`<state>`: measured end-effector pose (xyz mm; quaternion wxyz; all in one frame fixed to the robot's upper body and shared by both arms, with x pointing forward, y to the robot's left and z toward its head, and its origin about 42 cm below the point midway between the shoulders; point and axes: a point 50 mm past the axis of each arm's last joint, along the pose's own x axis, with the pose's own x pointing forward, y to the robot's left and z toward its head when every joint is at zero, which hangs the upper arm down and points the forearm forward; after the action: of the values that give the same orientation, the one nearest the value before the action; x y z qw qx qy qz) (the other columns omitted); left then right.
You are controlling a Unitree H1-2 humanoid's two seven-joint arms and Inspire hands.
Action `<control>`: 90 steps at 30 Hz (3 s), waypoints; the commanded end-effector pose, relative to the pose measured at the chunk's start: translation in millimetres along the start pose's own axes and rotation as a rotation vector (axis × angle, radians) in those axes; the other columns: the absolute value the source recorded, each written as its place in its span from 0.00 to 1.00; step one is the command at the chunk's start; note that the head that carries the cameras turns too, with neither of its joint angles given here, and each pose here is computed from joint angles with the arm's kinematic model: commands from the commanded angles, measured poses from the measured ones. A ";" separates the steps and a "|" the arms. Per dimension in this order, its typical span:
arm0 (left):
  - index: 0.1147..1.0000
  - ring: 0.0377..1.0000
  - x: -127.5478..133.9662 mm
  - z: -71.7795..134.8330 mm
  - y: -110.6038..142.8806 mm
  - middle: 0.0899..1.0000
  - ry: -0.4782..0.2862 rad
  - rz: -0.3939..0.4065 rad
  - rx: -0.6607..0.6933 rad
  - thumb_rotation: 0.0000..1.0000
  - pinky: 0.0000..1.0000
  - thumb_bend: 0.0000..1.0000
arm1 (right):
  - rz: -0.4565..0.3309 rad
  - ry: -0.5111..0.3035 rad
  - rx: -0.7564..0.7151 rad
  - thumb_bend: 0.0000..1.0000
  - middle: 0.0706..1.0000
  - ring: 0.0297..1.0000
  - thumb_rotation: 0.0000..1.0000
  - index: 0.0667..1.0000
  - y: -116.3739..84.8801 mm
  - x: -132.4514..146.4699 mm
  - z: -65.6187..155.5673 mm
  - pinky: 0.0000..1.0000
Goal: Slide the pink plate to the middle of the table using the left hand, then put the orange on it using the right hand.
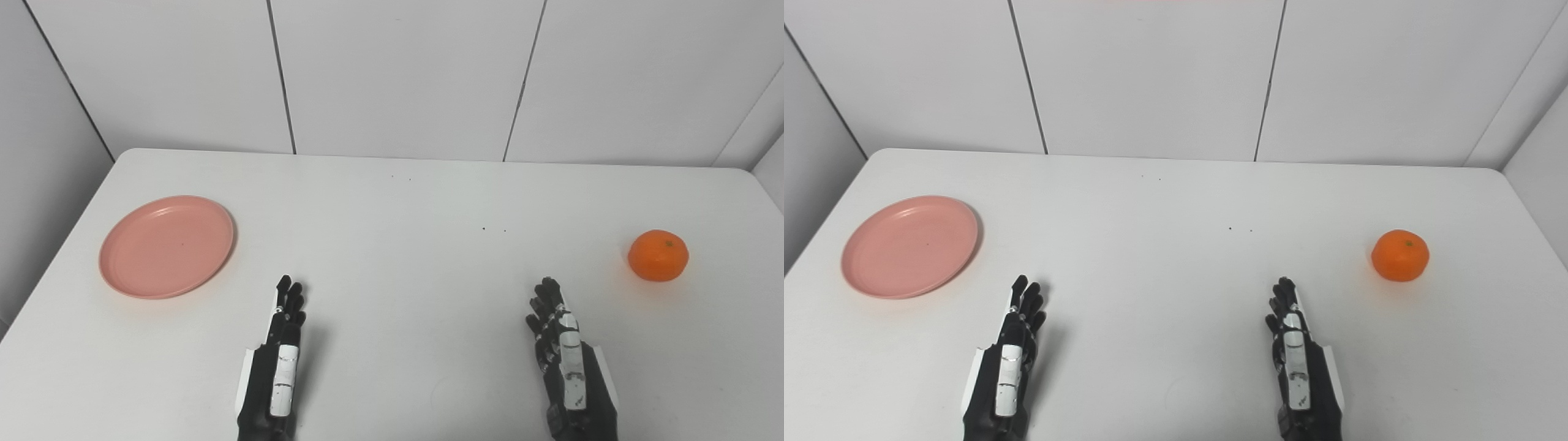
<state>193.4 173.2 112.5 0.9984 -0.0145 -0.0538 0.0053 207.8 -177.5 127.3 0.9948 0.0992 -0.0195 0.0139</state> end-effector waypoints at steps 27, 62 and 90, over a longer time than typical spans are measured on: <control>1.00 1.00 -57.9 -25.7 26.4 1.00 0.190 0.025 0.093 1.00 1.00 0.69 | -0.033 0.106 0.019 0.79 1.00 1.00 1.00 0.99 -4.8 -36.3 -15.0 1.00; 0.95 0.94 -60.4 -49.6 -0.5 0.94 0.220 0.029 0.132 0.99 0.90 0.77 | -0.032 0.101 0.038 0.78 1.00 1.00 1.00 1.00 -40.4 -40.3 -32.9 1.00; 0.87 0.87 -49.3 -75.5 -23.6 0.87 0.203 0.047 0.127 0.87 0.77 0.76 | -0.020 0.131 0.030 0.83 1.00 1.00 1.00 1.00 -68.0 -28.7 -52.8 1.00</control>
<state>198.1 154.5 105.7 0.9916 0.0397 -0.1162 0.0402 209.5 -207.9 100.2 0.9899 0.1368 -0.0304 0.0234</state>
